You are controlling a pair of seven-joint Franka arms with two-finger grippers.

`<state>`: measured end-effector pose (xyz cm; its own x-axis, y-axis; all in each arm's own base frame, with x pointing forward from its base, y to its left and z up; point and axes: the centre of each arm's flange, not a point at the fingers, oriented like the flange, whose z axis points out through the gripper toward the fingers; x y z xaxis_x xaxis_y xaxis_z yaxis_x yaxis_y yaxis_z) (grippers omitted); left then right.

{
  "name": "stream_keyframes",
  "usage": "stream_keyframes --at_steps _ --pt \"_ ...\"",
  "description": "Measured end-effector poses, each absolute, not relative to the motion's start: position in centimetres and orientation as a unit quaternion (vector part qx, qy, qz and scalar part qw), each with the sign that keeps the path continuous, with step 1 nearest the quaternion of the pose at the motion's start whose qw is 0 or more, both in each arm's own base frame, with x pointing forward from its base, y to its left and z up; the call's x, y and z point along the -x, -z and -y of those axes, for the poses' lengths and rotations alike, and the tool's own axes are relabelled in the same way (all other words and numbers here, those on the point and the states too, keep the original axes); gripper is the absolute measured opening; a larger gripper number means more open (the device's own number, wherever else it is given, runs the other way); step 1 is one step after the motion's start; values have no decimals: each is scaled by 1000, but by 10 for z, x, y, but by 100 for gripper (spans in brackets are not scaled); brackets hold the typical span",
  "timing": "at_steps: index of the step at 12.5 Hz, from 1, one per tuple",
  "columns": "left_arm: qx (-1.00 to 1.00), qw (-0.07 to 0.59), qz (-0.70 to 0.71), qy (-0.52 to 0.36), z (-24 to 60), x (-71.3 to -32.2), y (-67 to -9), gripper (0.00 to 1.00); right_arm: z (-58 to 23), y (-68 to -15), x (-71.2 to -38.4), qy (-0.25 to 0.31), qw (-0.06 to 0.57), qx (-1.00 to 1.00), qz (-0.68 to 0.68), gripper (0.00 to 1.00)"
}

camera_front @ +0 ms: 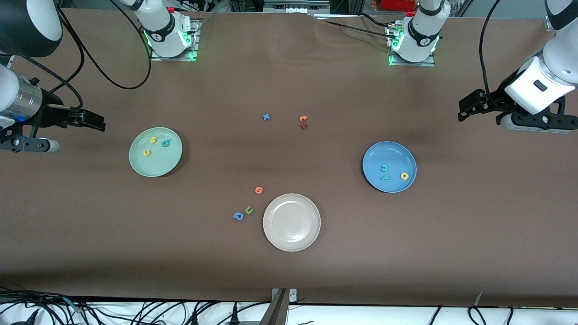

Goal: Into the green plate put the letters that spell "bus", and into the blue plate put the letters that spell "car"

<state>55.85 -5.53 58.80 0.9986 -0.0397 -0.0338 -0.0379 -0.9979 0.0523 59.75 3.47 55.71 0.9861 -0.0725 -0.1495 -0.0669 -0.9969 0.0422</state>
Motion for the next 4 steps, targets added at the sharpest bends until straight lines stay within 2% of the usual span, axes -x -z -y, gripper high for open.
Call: stream_keyframes --at_steps 4 --pt "-999 18 26 28 60 -553 -589 100 -35 -557 -597 76 17 -996 35 100"
